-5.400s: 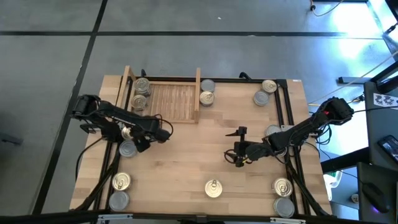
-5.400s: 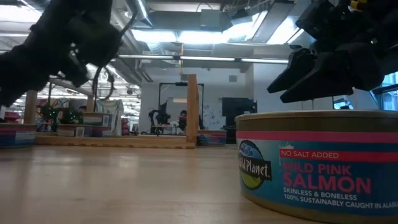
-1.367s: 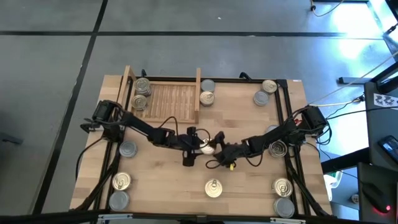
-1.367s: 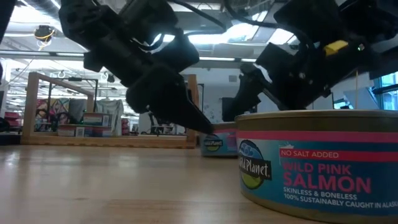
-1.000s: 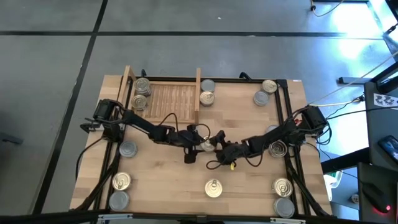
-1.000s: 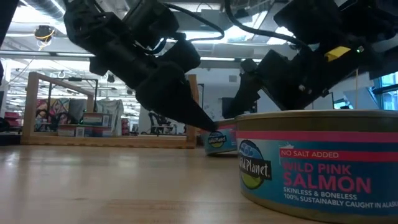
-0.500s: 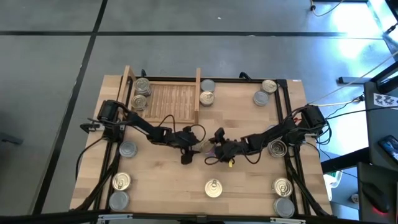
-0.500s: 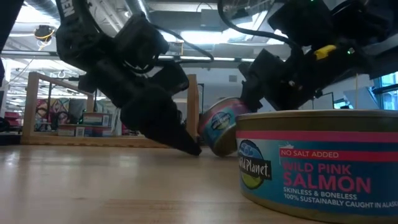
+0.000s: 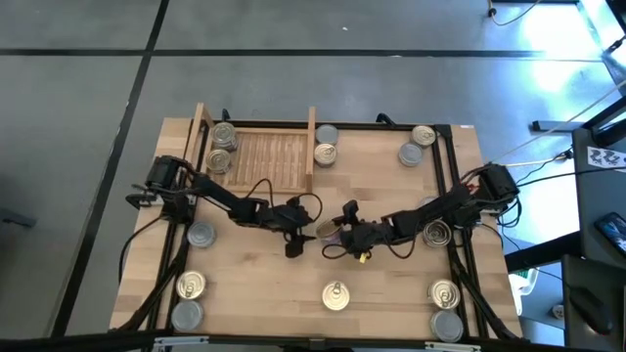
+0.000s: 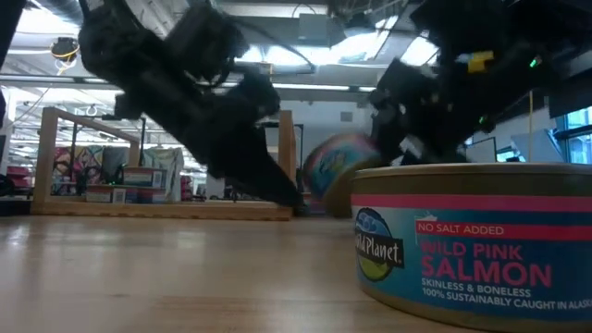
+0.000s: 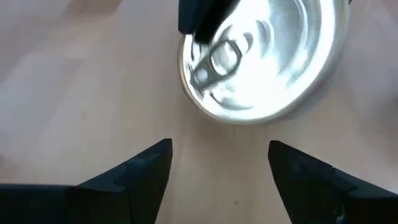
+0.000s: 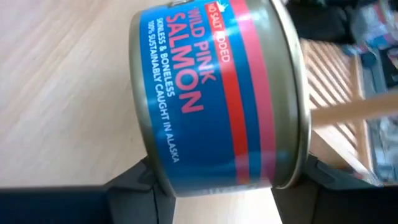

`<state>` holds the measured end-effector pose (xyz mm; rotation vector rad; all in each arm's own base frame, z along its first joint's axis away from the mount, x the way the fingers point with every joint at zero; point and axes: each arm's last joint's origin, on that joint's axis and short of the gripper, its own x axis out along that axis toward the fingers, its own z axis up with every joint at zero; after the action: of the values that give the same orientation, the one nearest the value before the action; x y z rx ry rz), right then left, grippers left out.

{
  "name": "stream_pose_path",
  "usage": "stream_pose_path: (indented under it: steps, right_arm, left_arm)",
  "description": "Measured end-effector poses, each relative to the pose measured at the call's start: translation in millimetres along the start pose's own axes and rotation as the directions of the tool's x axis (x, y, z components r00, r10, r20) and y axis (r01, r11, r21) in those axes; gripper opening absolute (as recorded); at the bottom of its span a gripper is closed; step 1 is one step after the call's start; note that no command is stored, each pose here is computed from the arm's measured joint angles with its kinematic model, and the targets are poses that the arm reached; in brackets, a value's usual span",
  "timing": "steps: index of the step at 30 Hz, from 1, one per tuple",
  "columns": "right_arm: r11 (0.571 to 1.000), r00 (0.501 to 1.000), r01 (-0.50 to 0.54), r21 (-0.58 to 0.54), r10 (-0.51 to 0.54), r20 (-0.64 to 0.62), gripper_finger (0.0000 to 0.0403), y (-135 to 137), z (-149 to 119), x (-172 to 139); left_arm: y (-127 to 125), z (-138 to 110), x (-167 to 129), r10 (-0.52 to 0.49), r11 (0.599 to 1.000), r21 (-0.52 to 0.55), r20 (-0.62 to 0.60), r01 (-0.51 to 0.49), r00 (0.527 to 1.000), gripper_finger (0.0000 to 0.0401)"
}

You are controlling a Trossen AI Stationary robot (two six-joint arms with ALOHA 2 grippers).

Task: Stack canned seafood by type on shelf
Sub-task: Stack the blue tuna can on top of the other blue tuna can on the shelf

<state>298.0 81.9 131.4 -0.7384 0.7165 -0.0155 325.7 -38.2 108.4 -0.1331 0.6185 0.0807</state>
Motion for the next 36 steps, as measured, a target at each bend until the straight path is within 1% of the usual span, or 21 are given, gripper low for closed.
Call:
stream_pose_path:
  steps: [3, 6, 9, 12, 17, 22, 25, 28, 31, 35, 36]
  right_arm:
    - [0.995, 1.000, 0.014, 0.097, -0.013, -0.017, 0.0193, -7, 2, -13]
    - [0.975, 1.000, 0.012, 0.224, -0.007, -0.022, 0.0193, -13, 2, -23]
    - [0.949, 1.000, 0.008, 0.315, -0.011, 0.007, 0.0193, -18, 6, -28]
    - [0.928, 1.000, 0.002, 0.372, -0.013, 0.026, 0.0193, -19, 8, -30]
    - [0.911, 0.996, -0.003, 0.412, -0.032, 0.078, 0.0193, -22, 13, -30]
    - [0.894, 0.987, -0.022, 0.447, -0.052, 0.151, 0.0193, -25, 20, -31]
    - [0.890, 0.986, -0.034, 0.454, -0.045, 0.162, 0.0193, -26, 20, -31]
    - [0.886, 0.983, -0.039, 0.462, -0.048, 0.176, 0.0193, -26, 22, -32]
    - [0.886, 0.983, -0.041, 0.462, -0.047, 0.179, 0.0193, -26, 22, -32]
    - [0.886, 0.982, -0.048, 0.461, -0.043, 0.185, 0.0197, -26, 22, -32]
    - [0.887, 0.982, -0.048, 0.459, -0.043, 0.185, 0.0203, -26, 22, -32]
  left_arm:
    - [-9, 10, -13, 0.025, 0.999, 0.018, 0.034, -0.026, 0.999, 0.0265]
    - [-22, 19, -24, 0.088, 0.992, 0.080, 0.102, -0.096, 0.991, 0.0265]
    - [-37, 26, -29, 0.158, 0.967, 0.177, 0.161, -0.186, 0.974, 0.0265]
    - [-46, 29, -31, 0.164, 0.944, 0.255, 0.182, -0.208, 0.970, 0.0265]
    - [-47, 37, -31, 0.165, 0.928, 0.298, 0.211, -0.224, 0.963, 0.0265]
    - [-43, 46, -29, 0.174, 0.928, 0.286, 0.231, -0.238, 0.957, 0.0265]
    - [-44, 51, -29, 0.174, 0.928, 0.284, 0.243, -0.241, 0.954, 0.0265]
    - [-47, 56, -30, 0.166, 0.920, 0.307, 0.257, -0.243, 0.952, 0.0262]
    - [-51, 62, -31, 0.156, 0.914, 0.326, 0.272, -0.243, 0.950, 0.0240]
    - [-55, 65, -32, 0.141, 0.902, 0.360, 0.280, -0.240, 0.950, 0.0186]
    - [-56, 65, -32, 0.139, 0.899, 0.367, 0.279, -0.240, 0.950, 0.0184]
